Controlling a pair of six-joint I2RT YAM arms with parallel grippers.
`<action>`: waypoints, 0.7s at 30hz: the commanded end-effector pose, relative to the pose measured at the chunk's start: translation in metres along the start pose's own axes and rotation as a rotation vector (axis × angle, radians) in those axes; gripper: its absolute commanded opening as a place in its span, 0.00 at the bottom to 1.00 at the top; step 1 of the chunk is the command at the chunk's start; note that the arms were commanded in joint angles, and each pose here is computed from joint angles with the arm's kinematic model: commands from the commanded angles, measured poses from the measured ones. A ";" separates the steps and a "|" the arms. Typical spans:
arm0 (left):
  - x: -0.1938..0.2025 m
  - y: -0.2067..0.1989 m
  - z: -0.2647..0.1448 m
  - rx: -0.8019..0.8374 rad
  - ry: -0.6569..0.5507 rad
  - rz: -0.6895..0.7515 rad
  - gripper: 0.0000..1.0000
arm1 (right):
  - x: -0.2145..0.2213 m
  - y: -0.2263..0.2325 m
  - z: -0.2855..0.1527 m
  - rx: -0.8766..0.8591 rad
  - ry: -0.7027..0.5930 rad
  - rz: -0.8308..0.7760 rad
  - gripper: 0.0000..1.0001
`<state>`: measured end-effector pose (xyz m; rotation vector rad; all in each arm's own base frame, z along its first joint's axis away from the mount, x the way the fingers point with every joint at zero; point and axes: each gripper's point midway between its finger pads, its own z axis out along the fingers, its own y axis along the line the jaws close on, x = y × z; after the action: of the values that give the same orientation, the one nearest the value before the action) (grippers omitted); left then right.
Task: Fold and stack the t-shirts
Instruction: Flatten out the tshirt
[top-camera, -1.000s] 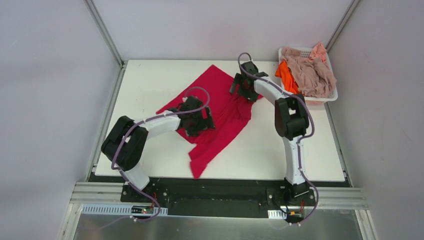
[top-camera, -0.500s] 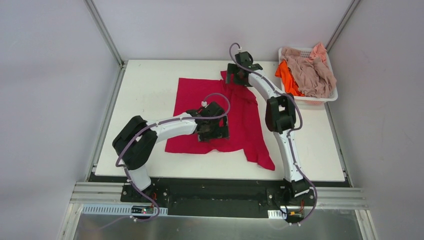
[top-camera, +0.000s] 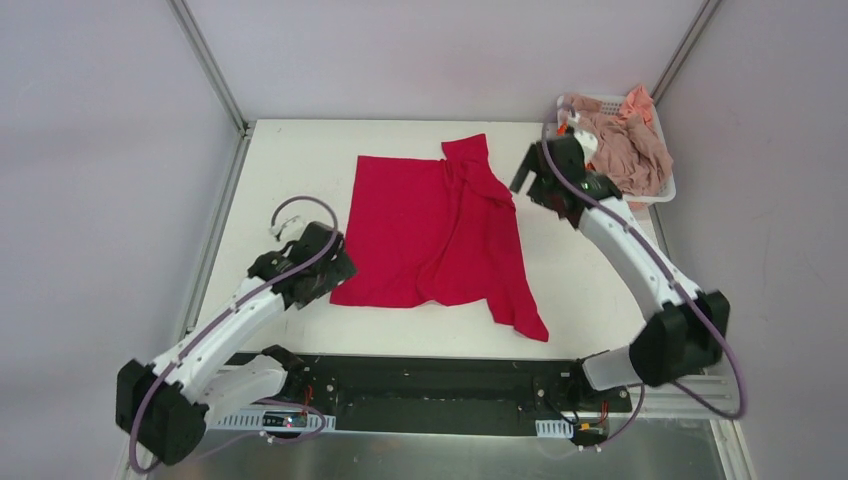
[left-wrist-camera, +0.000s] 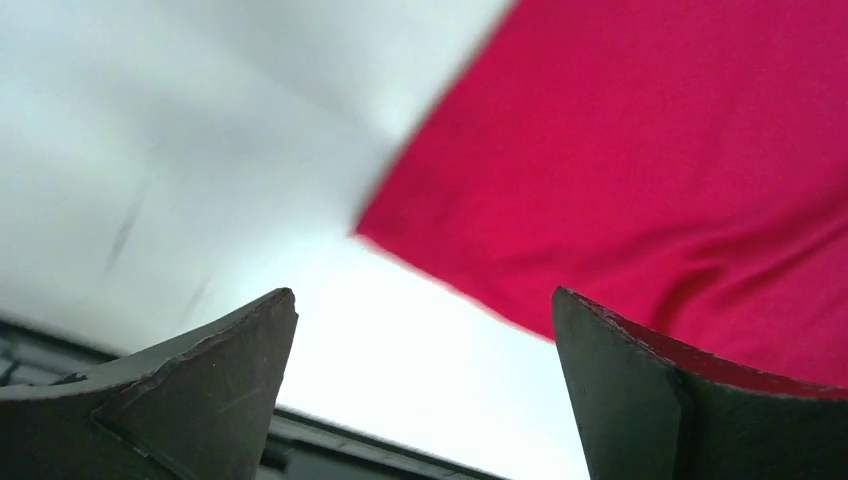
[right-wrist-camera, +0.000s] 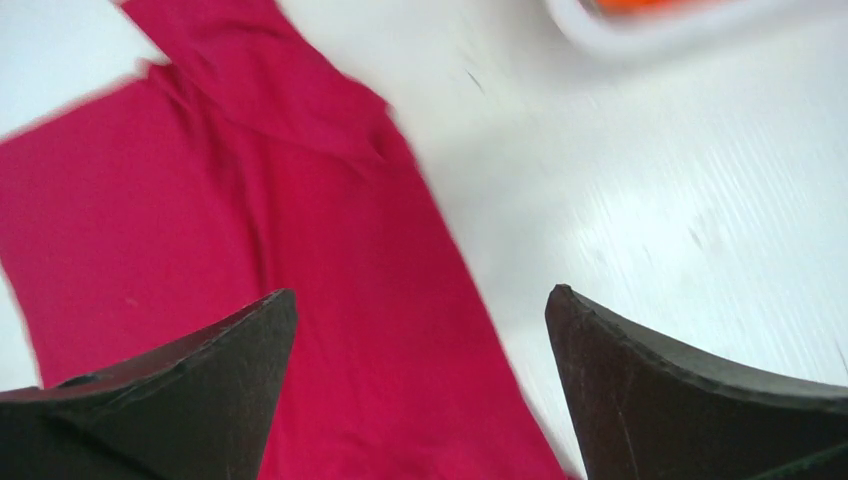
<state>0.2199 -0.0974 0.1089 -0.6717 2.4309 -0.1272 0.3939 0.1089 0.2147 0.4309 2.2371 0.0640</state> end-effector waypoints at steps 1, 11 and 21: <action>0.015 0.074 -0.007 -0.202 -0.008 -0.093 1.00 | 0.073 -0.066 -0.015 0.152 0.061 0.176 0.99; 0.013 0.062 0.015 -0.233 0.067 -0.058 1.00 | 0.131 -0.093 -0.056 0.012 0.094 0.279 0.99; 0.025 0.033 0.062 -0.201 0.221 -0.021 0.91 | 0.132 -0.105 -0.063 0.037 0.074 0.243 0.99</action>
<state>0.2065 -0.0651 0.0403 -0.8304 2.6476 0.1245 0.2399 0.0623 0.1366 0.7287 2.2619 0.1759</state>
